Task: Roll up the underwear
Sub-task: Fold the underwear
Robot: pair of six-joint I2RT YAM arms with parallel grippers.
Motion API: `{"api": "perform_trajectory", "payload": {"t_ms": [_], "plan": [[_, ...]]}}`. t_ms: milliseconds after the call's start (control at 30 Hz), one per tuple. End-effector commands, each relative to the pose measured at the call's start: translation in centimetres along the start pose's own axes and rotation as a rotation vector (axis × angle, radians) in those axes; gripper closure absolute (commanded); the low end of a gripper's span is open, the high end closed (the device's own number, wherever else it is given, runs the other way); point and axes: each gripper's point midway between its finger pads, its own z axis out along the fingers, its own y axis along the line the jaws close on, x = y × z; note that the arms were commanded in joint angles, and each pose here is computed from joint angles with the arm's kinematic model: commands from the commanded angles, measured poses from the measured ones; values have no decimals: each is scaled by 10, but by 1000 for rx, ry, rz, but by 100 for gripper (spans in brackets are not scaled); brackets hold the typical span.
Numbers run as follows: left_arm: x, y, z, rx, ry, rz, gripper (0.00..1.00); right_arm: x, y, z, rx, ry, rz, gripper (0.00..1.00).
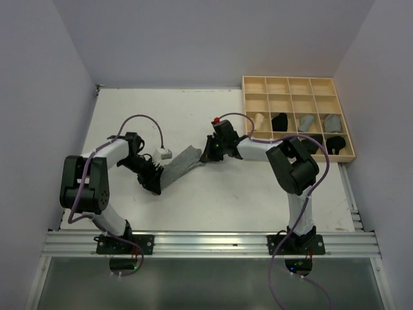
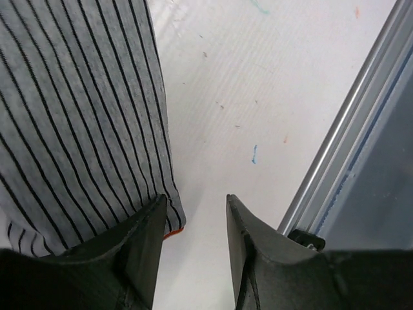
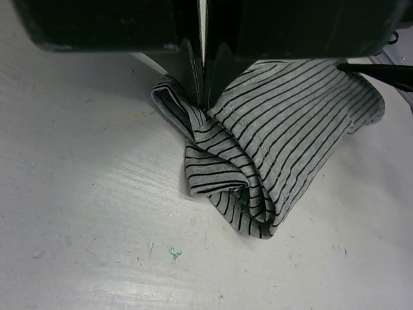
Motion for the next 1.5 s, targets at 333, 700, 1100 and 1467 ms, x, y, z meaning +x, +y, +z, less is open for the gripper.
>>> {"api": "perform_trajectory", "payload": {"t_ms": [333, 700, 1100, 1467], "plan": [[-72, 42, -100, -273, -384, 113, 47, -26, 6, 12, 21, -18, -96, 99], [-85, 61, -140, -451, -548, 119, 40, -102, 15, 29, 80, -64, -321, 68], [-126, 49, -208, -332, -919, 11, 0, -90, 142, -39, -268, -171, -214, 51], [-113, 52, -261, -529, -1144, -25, 0, 6, 207, -9, -596, -240, 147, 55]]}}
